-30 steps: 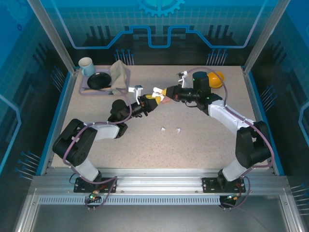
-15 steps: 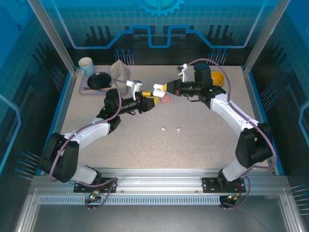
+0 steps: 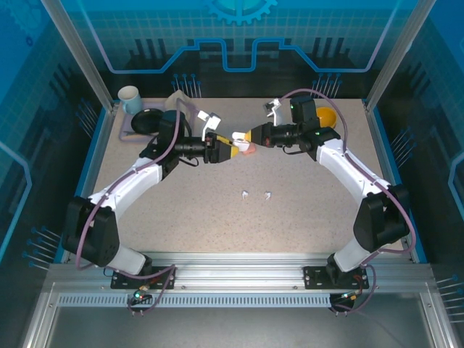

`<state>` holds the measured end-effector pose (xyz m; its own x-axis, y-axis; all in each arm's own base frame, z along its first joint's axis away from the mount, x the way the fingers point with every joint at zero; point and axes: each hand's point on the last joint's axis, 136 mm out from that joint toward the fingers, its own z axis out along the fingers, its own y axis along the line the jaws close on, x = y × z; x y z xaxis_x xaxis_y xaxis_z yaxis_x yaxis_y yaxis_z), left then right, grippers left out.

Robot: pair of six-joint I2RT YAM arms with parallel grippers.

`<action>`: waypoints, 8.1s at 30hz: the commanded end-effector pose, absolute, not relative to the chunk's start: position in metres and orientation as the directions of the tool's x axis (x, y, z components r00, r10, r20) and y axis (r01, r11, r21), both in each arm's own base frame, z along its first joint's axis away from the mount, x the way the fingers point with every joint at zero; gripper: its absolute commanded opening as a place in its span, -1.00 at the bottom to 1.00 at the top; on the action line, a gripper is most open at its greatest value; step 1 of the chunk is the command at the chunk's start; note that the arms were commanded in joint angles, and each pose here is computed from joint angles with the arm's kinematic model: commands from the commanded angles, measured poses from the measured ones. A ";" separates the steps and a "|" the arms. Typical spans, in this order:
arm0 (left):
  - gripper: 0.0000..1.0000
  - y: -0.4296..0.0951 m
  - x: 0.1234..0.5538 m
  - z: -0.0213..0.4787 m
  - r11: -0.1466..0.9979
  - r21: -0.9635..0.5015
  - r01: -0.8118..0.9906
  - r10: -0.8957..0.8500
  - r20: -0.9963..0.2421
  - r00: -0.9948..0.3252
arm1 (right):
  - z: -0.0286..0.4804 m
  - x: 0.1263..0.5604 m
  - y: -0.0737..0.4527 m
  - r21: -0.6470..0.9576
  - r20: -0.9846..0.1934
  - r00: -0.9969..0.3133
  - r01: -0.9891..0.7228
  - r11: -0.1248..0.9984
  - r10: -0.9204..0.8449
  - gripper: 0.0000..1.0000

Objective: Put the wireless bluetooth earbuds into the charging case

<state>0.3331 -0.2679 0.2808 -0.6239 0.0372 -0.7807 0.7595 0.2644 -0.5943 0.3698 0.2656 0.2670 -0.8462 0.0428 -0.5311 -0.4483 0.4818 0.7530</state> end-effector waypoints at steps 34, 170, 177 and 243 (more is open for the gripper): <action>-0.09 -0.280 0.346 0.270 0.275 -0.589 0.760 0.092 -0.770 -0.631 | 0.268 0.361 0.275 0.742 -0.531 -0.847 -0.470 0.479 -0.010 -1.00; -1.00 -0.198 0.323 0.311 0.721 -0.104 0.685 -0.176 -0.984 0.036 | 0.121 0.323 0.244 0.242 -0.350 -0.876 0.258 0.935 0.332 -0.57; -1.00 -0.213 0.316 0.312 0.665 -0.050 0.746 -0.118 -0.992 0.038 | 0.225 0.333 0.231 0.390 -0.540 -0.765 0.141 0.910 0.350 -0.57; -1.00 -0.271 0.335 0.370 0.664 0.021 0.747 -0.077 -0.992 0.095 | 0.377 0.323 0.305 0.559 -0.827 -0.370 -0.449 0.697 0.424 -0.62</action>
<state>0.3448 -0.2716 0.3351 0.0387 -0.0133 -0.9992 0.7392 0.6732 0.0197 0.3230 0.3016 0.3834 -0.3686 0.4123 -0.8332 -0.4561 0.7007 0.5486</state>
